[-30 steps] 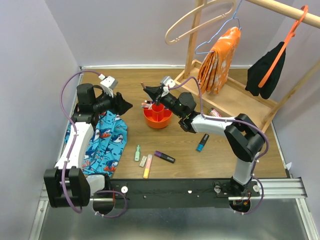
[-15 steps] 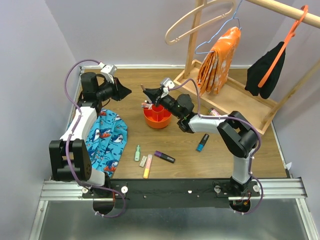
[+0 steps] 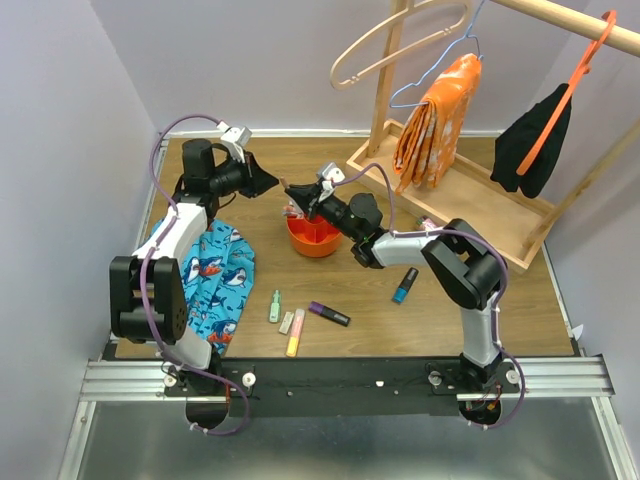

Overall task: Sort the stationery into containers
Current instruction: Place the pen in the storage box.

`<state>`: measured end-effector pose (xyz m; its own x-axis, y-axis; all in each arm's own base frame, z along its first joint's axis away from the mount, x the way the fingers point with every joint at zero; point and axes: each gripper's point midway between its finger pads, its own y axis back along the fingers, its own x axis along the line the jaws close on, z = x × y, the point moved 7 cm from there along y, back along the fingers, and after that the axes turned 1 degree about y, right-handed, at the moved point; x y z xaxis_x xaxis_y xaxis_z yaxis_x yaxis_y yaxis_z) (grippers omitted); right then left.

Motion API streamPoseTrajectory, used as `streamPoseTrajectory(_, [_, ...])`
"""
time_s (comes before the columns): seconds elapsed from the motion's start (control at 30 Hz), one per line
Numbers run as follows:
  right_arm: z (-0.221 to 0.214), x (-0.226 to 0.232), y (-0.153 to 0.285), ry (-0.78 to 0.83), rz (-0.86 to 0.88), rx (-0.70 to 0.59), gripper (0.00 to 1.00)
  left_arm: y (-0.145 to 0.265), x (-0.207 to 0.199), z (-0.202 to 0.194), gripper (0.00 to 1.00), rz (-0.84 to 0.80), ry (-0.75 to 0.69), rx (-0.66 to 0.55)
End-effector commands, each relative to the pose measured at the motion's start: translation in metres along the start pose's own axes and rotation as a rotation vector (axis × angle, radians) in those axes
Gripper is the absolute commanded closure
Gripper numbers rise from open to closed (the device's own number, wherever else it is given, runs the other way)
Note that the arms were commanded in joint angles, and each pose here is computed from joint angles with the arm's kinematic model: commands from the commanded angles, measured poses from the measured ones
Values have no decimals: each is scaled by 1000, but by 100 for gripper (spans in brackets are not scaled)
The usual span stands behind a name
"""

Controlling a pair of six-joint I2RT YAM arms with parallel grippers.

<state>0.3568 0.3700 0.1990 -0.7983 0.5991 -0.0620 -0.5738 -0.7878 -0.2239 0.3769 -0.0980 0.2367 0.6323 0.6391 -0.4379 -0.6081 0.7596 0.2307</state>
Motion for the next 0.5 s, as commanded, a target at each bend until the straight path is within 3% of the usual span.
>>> streamPoseTrajectory(0.0, [-6,-6,-2,5,-5,-28,99,-7,-1,11,86,-37,-34,-20])
streamPoseTrajectory(0.47, [-21,-9,-3,1,-15,-6,99,-26,-14,4,87,-111,-29,9])
